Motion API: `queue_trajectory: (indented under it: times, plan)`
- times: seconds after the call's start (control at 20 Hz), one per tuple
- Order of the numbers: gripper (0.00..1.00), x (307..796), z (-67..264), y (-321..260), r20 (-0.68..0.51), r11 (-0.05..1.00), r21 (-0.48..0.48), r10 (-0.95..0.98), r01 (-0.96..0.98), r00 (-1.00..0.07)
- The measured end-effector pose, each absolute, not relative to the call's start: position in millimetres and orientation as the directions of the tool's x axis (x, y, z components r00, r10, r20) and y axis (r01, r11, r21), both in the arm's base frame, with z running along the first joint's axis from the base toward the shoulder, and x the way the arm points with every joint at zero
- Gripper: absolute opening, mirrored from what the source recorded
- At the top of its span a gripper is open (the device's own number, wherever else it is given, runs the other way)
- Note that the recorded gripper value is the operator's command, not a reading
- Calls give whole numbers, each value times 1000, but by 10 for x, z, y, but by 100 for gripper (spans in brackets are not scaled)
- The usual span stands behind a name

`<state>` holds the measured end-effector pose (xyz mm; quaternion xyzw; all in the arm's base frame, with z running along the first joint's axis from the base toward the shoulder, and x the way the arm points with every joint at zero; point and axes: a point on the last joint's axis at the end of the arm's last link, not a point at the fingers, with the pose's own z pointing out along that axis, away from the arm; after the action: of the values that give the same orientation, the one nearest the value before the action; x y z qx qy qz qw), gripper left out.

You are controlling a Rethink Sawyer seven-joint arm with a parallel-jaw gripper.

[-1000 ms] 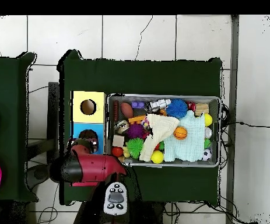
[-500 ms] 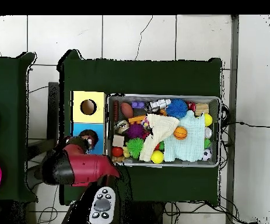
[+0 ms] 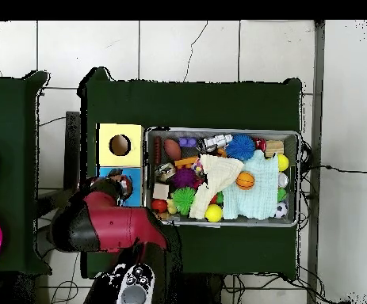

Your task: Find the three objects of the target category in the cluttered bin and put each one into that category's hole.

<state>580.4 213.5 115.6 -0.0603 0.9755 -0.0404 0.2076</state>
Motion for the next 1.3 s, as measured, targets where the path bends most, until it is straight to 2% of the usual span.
queue_trajectory:
  times: [0.35,0.6,0.95,1.3]
  plan:
    - [0,6154,1613,2097,-499,987,-119,-155,-110,-852]
    - [0,6213,1854,2092,-512,988,-112,-147,-103,-846]
    - [0,6040,2078,2054,-383,994,-77,-103,-79,-918]
    - [0,5823,1989,1815,-267,997,-65,-54,-38,-962]
